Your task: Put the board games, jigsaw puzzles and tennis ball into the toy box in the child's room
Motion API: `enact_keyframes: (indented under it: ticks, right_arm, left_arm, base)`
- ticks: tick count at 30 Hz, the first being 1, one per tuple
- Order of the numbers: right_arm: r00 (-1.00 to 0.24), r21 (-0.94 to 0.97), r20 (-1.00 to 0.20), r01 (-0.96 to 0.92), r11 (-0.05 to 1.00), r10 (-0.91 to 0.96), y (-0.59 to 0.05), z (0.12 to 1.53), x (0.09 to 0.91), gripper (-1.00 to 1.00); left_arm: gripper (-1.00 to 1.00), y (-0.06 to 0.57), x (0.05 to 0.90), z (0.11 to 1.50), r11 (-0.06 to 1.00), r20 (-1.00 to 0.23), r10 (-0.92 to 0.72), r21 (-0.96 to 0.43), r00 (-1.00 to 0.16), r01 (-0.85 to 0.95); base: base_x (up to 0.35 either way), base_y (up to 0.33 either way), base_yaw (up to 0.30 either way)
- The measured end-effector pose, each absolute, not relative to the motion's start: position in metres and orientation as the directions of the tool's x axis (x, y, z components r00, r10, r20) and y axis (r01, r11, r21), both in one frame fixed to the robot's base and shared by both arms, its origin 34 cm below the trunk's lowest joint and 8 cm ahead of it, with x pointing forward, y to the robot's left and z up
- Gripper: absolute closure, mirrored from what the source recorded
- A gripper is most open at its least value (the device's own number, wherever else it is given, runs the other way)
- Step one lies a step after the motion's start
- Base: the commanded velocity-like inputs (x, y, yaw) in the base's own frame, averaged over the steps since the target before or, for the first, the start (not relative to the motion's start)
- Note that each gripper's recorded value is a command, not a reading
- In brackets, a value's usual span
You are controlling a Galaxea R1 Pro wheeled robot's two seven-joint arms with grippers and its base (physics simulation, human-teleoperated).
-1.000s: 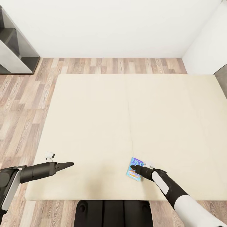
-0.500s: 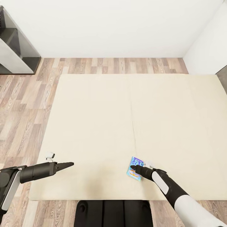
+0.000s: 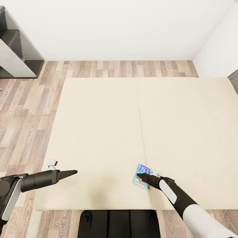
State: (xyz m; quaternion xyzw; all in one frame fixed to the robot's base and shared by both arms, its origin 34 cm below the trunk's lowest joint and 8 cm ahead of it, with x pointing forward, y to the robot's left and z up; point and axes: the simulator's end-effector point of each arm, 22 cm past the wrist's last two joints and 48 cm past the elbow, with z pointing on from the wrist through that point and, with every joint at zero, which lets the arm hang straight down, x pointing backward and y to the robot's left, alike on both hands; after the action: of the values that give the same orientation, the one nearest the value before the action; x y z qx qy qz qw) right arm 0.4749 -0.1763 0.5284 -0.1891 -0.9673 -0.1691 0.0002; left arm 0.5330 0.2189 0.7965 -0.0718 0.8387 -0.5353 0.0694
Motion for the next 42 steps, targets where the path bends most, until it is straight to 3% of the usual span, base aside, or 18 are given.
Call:
enact_keyframes:
  ticks: [42]
  right_arm:
    - [-0.929,0.317,0.062,0.366,0.875,0.366,-0.1846,0.5276,0.4743,-1.0]
  left_arm:
    - [-1.0,0.2189,0.533,0.7963,0.417,-0.04,-0.195,-0.908,-0.98,-0.046]
  base:
    - [0.0,0.031,0.0]
